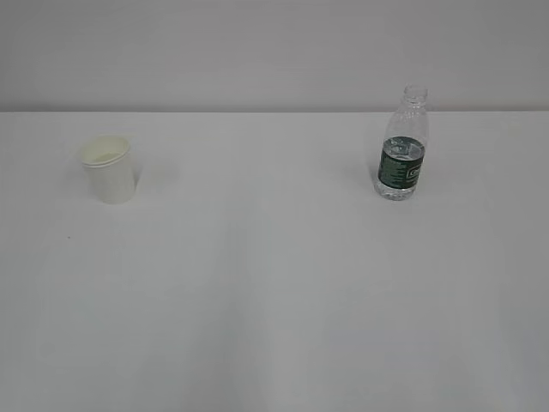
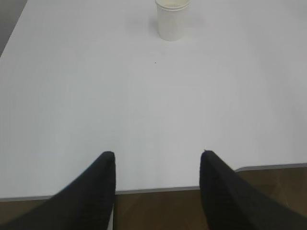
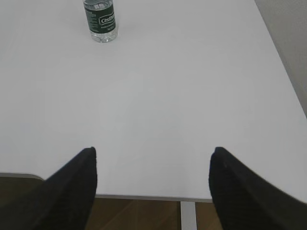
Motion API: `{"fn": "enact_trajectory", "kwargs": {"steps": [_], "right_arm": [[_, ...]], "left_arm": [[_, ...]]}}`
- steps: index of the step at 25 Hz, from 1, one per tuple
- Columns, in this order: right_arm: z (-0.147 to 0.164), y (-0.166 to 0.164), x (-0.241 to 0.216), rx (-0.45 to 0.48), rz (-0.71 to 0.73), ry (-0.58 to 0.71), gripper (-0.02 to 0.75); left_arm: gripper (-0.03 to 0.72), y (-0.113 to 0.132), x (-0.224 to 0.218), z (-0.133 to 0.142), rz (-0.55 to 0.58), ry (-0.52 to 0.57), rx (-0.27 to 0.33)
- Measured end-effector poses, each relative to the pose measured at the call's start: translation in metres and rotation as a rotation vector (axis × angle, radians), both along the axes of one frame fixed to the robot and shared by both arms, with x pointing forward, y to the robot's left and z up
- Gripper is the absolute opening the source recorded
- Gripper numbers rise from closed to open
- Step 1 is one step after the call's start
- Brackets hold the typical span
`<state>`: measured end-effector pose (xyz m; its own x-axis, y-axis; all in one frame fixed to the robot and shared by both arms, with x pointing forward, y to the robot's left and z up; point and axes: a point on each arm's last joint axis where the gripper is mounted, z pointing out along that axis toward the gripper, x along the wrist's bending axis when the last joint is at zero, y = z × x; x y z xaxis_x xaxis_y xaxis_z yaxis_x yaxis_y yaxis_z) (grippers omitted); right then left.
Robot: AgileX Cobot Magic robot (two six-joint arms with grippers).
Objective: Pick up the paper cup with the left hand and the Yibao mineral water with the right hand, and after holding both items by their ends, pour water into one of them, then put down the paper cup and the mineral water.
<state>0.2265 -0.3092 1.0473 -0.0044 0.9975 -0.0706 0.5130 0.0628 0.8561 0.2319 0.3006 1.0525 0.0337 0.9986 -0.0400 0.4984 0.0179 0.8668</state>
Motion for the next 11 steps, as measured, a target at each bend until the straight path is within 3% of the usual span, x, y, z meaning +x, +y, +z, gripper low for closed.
{"fn": "enact_trajectory", "kwargs": {"steps": [11], "right_arm": [[0.0000, 0.0000, 0.0000, -0.003, 0.002, 0.000, 0.552]], "left_arm": [[0.377, 0.0000, 0.0000, 0.0000, 0.000, 0.000, 0.001]]}}
